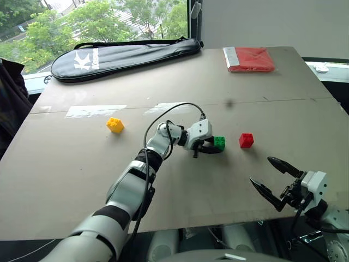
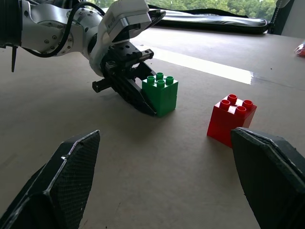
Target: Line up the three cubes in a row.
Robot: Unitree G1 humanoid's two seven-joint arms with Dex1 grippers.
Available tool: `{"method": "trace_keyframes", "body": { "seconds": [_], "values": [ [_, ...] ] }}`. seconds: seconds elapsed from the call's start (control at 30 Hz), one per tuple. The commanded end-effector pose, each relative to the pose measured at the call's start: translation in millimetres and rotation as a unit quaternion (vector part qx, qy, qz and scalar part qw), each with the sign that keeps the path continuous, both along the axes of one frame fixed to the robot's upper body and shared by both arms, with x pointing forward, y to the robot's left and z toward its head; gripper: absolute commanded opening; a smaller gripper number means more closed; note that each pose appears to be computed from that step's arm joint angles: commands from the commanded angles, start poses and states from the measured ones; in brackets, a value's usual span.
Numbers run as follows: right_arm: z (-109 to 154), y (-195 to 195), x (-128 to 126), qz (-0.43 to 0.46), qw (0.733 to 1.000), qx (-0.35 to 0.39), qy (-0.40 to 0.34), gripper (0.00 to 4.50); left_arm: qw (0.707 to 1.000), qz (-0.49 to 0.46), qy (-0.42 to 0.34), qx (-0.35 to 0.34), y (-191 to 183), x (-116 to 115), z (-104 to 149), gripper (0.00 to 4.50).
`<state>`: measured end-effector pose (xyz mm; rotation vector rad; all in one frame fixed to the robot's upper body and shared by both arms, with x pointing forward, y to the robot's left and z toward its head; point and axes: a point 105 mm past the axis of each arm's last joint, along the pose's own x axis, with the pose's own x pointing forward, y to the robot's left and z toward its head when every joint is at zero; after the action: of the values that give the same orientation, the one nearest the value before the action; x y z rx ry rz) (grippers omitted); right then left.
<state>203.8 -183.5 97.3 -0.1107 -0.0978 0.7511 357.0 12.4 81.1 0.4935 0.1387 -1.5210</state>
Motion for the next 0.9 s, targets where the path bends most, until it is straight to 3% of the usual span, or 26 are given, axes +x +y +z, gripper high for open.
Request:
{"method": "trace_keyframes", "body": {
  "seconds": [0.03, 0.47, 0.5, 0.57, 0.67, 0.9],
  "values": [
    [15, -3, 0, -0.004, 0.999, -0.008, -0.034, 4.50, 1.000, 0.013, 0.010, 0.024, 3, 0, -14, 1.29],
    [14, 0, 0, 0.000, 0.999, -0.008, -0.035, 4.50, 0.999, 0.015, 0.021, 0.029, 1, -1, -19, 1.29],
    [14, -1, 0, 0.000, 0.999, -0.009, -0.035, 4.50, 0.999, 0.015, 0.022, 0.028, 0, -1, -19, 2.32],
    [14, -1, -1, 0.000, 0.999, -0.009, -0.035, 4.50, 0.999, 0.013, 0.026, 0.027, 0, -2, -19, 2.85],
    [14, -1, -1, -0.001, 0.999, -0.008, -0.035, 4.50, 0.999, 0.024, 0.007, 0.037, 1, 2, -21, 4.40],
    [14, 1, 0, 0.007, 0.999, -0.008, -0.036, 4.50, 0.998, 0.046, 0.000, 0.032, 10, 7, -19, 4.47]
  ]
}}
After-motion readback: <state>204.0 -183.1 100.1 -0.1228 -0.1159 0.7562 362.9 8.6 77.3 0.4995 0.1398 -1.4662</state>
